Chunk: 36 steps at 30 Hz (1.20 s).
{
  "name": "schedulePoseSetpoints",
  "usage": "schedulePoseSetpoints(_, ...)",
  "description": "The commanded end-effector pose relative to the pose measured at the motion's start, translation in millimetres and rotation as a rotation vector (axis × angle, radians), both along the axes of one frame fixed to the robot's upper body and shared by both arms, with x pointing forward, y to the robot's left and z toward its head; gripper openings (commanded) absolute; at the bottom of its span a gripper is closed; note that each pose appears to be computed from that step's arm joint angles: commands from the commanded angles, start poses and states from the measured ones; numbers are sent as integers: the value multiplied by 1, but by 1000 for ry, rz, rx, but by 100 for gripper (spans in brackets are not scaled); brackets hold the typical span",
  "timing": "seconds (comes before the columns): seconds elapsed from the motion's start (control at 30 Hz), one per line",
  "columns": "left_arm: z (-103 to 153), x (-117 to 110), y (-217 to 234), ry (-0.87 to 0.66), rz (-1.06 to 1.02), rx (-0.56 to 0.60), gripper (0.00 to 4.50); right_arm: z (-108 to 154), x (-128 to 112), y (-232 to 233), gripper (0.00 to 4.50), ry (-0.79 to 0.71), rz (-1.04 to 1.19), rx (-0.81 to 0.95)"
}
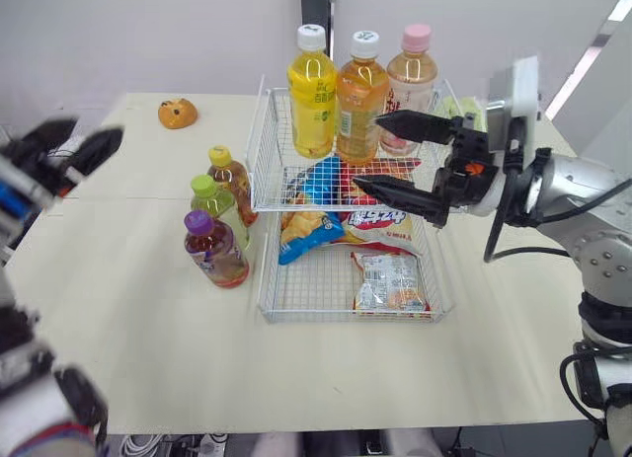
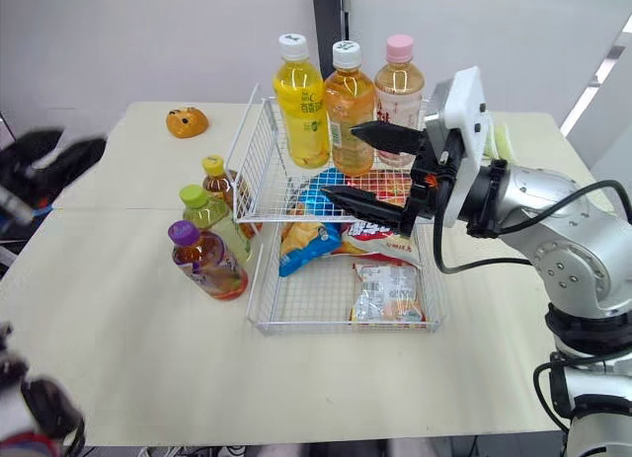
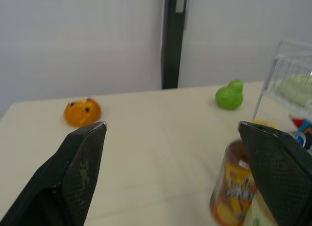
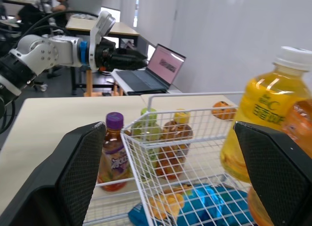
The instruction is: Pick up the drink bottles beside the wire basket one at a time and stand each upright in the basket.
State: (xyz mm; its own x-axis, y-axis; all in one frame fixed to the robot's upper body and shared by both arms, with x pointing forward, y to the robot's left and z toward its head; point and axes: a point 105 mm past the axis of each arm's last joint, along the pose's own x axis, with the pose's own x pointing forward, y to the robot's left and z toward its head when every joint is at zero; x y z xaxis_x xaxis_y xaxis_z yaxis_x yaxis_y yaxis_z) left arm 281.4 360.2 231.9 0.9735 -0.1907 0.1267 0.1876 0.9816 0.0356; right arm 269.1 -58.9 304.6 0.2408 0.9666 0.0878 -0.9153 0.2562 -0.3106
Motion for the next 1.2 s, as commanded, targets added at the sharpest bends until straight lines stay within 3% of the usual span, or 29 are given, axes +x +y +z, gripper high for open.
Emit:
schedulePoseSetpoints(0.03, -16, -35, 8, -22, 106, 20, 449, 12, -6, 2, 450, -63, 52, 9)
schedulePoseSetpoints(0.13, -49, -60, 9, 41, 170, 6, 449, 11, -4, 5, 450, -63, 78, 6)
schedulePoseSetpoints(0.27, -60, -73, 0, 54, 206, 27, 449, 10, -4, 6, 450, -63, 98, 9)
schedulePoseSetpoints(0.47, -54, -75, -21, 79, 129, 44, 449, 4, -11, 4, 450, -60, 157, -30)
schedulePoseSetpoints(0.6, -30, -82, -62, 24, -94, -2, 449, -5, -15, -1, 450, -48, 195, -84)
schedulePoseSetpoints(0.77, -24, -91, -106, 45, -298, 44, 449, -7, -14, -2, 450, -45, 187, -81)
schedulePoseSetpoints(1.2, -44, -22, -133, 9, -274, 127, 449, -6, -12, -6, 450, -51, 101, -83)
